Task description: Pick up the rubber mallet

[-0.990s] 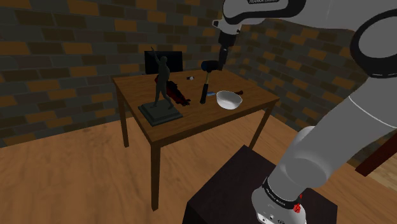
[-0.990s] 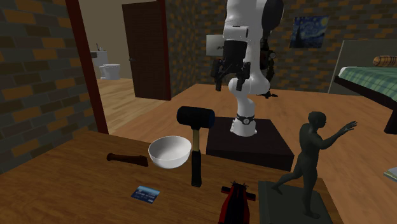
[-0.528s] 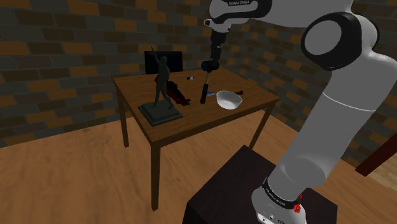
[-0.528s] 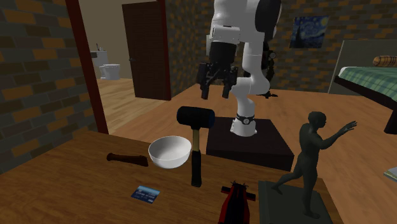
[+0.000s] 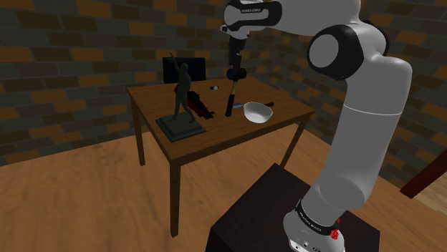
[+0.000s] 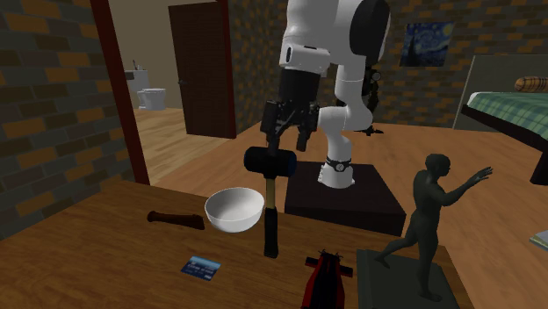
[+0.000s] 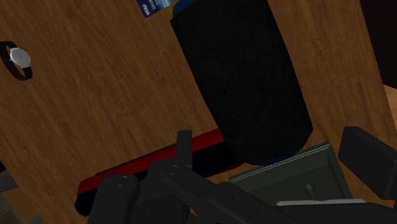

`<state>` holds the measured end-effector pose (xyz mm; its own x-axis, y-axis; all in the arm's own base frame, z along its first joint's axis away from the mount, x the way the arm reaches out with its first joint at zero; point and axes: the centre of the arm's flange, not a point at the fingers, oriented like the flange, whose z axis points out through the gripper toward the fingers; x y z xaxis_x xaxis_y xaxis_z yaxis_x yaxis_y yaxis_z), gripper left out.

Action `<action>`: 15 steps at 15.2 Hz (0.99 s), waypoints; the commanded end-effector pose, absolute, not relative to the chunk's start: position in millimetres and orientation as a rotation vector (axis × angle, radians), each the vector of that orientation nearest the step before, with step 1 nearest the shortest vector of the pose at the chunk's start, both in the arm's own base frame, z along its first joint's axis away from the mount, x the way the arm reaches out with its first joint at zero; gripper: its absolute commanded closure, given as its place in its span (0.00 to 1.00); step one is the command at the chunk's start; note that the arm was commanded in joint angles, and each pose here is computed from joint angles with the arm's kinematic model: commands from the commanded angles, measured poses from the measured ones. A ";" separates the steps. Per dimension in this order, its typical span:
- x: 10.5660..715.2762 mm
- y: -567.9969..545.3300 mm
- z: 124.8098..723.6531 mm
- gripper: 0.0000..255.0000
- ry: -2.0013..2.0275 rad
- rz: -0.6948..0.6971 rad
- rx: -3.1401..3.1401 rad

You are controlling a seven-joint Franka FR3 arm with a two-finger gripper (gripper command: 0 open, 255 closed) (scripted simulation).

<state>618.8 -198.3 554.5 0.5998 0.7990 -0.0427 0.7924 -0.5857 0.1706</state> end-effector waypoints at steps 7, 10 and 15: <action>621.1 -199.2 530.5 1.00 1.334 0.058 2.651; 620.8 -199.1 530.5 1.00 1.334 0.058 2.651; 620.6 -198.7 530.7 1.00 1.334 0.058 2.651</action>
<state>620.7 -199.0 531.7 0.5982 0.8003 -0.0420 0.7932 -0.5838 0.1735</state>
